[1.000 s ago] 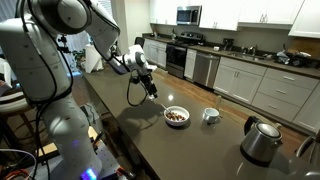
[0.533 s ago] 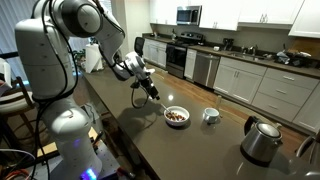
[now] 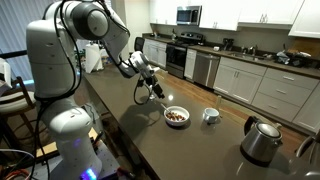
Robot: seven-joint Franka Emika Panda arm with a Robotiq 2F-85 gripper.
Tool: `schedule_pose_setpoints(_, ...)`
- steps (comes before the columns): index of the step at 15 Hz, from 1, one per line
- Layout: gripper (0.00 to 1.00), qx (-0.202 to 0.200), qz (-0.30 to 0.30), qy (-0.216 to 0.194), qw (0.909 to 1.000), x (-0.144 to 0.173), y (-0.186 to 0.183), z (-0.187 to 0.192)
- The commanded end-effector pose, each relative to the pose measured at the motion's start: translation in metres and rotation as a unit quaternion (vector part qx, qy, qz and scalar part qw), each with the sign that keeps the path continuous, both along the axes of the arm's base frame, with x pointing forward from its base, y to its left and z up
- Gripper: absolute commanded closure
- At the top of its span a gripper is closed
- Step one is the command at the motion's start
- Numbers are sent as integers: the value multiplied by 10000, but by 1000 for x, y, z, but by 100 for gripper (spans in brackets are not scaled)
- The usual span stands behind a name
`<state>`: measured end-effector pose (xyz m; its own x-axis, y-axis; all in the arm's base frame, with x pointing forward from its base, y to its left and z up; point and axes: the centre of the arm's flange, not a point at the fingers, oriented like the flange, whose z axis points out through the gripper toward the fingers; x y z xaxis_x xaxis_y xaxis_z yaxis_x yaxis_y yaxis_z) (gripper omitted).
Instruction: Stir the contents of the bowl
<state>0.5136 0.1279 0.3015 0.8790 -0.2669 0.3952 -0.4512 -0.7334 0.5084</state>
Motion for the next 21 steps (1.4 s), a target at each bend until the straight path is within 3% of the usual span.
schedule_pose_setpoints(1, 0, -204, -416, 175, 9988, 14, -4, -5)
schedule_pose_setpoints(5, 0, -300, -412, 958, 9941, 5, -3, -19)
schedule_pose_setpoints(10, 0, -583, 82, 1735, 9831, -8, 5, -36)
schedule_pose_setpoints(11, 0, -467, -89, 1407, 9889, -12, 1, -38)
schedule_pose_setpoints(14, 0, -524, 34, 1560, 9864, -15, 5, -42)
schedule_pose_setpoints(21, 0, -740, 542, 1499, 9844, -18, 7, -47)
